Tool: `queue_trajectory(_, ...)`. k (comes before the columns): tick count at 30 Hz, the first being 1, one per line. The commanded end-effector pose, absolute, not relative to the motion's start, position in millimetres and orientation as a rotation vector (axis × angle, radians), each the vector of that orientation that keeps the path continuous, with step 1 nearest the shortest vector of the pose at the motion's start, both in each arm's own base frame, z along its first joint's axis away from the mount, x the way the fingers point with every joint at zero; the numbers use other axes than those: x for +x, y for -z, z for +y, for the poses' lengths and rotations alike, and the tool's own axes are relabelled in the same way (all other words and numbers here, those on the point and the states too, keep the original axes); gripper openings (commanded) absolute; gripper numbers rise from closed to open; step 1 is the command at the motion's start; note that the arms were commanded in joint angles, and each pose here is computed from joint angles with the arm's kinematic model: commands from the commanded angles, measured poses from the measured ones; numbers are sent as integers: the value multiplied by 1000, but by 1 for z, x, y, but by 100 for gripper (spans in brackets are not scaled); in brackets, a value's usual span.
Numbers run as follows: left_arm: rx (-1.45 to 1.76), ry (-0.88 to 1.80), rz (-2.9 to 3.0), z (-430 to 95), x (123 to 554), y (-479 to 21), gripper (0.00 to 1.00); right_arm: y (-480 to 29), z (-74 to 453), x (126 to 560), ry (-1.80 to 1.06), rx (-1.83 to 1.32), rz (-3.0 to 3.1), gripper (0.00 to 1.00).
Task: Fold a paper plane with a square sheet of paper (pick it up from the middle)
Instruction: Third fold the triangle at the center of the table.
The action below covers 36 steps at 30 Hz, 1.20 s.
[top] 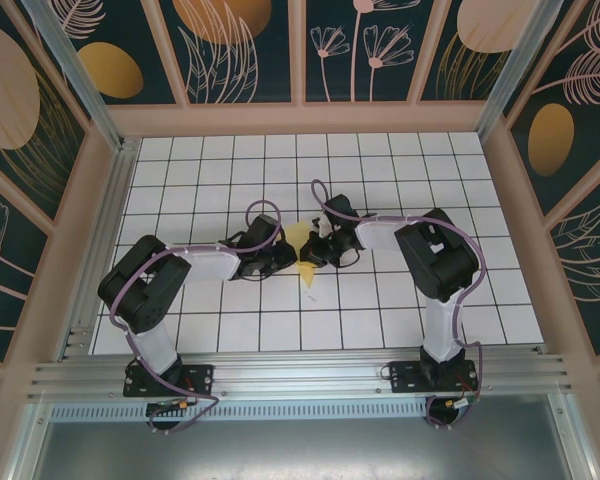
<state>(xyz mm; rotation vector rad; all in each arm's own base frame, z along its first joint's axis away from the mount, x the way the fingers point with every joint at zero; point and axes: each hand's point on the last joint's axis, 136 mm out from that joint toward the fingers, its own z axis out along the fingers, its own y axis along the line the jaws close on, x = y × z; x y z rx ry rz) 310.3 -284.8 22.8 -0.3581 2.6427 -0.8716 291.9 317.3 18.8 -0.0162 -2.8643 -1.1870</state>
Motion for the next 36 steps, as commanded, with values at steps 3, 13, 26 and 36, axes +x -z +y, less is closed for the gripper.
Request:
queue_trajectory(3, -373, 892, 2569, -283, 318, -41, 16, -4, 312, 289, 1146, -18, -2866, 0)
queue_trajectory(13, -363, 911, 2587, -286, 316, -33, 18, -3, 311, 289, 1141, -23, -2864, 0)
queue_trajectory(26, -367, 929, 2640, -291, 311, -17, 17, -3, 311, 289, 1142, -24, -2865, 0)
queue_trajectory(36, -347, 968, 2650, -295, 307, -16, 15, -2, 311, 289, 1141, -28, -2864, 0)
